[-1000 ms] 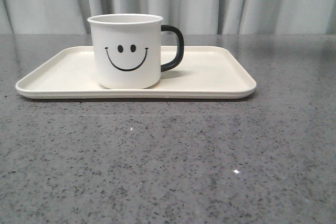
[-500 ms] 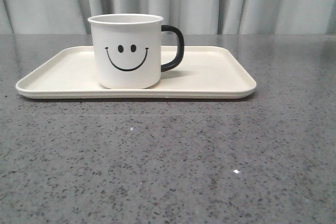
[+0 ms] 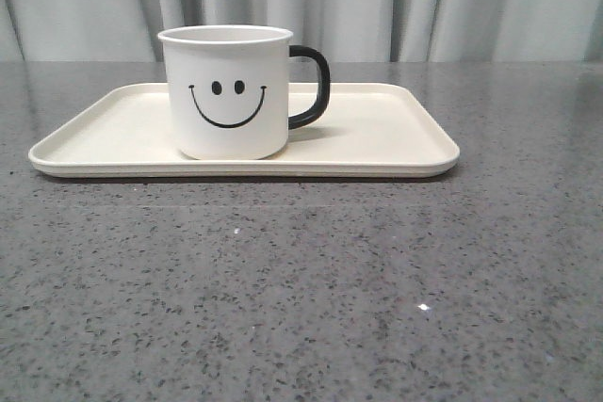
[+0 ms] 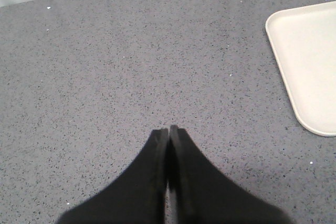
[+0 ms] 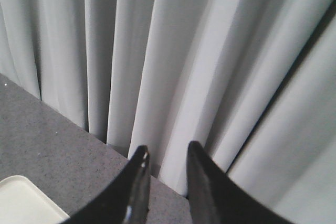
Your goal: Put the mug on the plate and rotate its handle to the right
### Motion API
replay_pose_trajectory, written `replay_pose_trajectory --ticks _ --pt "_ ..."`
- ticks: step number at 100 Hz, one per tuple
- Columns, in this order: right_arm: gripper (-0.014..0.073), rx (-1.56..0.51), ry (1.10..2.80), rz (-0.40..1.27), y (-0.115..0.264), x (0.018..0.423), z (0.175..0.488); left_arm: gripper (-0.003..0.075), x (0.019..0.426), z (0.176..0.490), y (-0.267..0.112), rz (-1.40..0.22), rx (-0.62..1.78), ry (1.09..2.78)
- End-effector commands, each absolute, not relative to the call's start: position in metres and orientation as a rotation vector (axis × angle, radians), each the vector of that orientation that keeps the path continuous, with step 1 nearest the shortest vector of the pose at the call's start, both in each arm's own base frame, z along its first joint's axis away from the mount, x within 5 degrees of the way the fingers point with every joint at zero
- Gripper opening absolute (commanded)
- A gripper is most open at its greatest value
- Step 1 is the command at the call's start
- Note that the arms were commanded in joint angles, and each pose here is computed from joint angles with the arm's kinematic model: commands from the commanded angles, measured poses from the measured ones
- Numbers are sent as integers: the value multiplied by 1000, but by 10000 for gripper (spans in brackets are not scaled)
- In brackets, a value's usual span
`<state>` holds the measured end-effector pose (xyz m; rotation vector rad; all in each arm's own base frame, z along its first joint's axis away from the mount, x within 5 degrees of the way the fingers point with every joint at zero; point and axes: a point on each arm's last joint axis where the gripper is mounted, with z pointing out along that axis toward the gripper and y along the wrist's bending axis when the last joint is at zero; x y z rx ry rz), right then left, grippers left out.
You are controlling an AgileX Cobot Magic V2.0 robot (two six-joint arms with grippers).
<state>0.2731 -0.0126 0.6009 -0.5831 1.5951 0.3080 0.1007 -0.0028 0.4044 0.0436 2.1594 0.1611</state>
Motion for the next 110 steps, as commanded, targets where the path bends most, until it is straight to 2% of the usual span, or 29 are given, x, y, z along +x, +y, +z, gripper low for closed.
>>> replay_pose_trajectory --ticks 1,21,48,74,95,110 --pt "134 -533 1497 310 -15 248 620 -20 103 415 -4 144 51 2079" --pt "-78 -473 1494 320 -30 233 622 -20 102 415 -3 147 50 2085" --pt "-61 -409 1427 282 -27 211 633 -20 102 415 -3 148 49 2086" --pt "-61 -451 1340 285 -14 189 635 -20 102 415 -3 147 49 2085" --pt "-61 -389 1355 258 -12 178 604 -20 102 414 -3 154 45 2097" --pt "-61 -333 1340 355 -5 166 568 -20 101 414 -2 170 43 2099"
